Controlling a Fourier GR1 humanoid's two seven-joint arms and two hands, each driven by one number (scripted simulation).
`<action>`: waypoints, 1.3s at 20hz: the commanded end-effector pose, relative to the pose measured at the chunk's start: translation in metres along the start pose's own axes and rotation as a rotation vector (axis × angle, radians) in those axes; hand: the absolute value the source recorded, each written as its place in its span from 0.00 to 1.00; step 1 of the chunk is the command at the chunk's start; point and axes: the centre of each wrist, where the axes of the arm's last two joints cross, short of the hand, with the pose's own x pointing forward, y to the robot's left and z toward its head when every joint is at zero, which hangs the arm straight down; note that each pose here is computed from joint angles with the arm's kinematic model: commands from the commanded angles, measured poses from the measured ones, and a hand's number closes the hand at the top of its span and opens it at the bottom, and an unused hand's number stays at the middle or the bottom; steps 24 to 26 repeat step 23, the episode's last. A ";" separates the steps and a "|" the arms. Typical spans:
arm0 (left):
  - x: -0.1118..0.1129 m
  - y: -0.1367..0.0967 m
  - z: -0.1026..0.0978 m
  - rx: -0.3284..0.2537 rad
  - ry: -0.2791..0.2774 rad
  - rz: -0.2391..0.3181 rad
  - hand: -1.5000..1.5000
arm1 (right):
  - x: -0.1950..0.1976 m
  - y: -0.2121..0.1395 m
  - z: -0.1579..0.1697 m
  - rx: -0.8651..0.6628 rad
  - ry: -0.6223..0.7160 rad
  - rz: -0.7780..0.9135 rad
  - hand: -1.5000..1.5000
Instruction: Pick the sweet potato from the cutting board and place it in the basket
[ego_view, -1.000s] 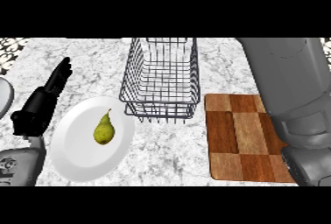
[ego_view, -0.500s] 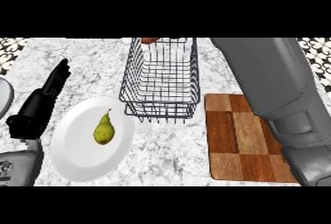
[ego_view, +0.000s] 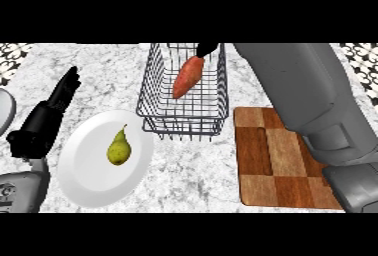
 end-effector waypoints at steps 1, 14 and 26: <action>-0.003 -0.002 -0.009 0.020 -0.003 -0.020 0.50 | 0.010 0.008 -0.002 0.043 -0.048 -0.052 0.00; -0.007 0.014 0.011 -0.003 0.013 -0.004 0.50 | -0.052 -0.042 0.014 -0.362 0.015 -0.685 0.00; 0.012 -0.011 0.003 -0.020 -0.006 0.006 0.50 | -0.158 -0.064 0.041 -0.621 0.134 -0.855 0.00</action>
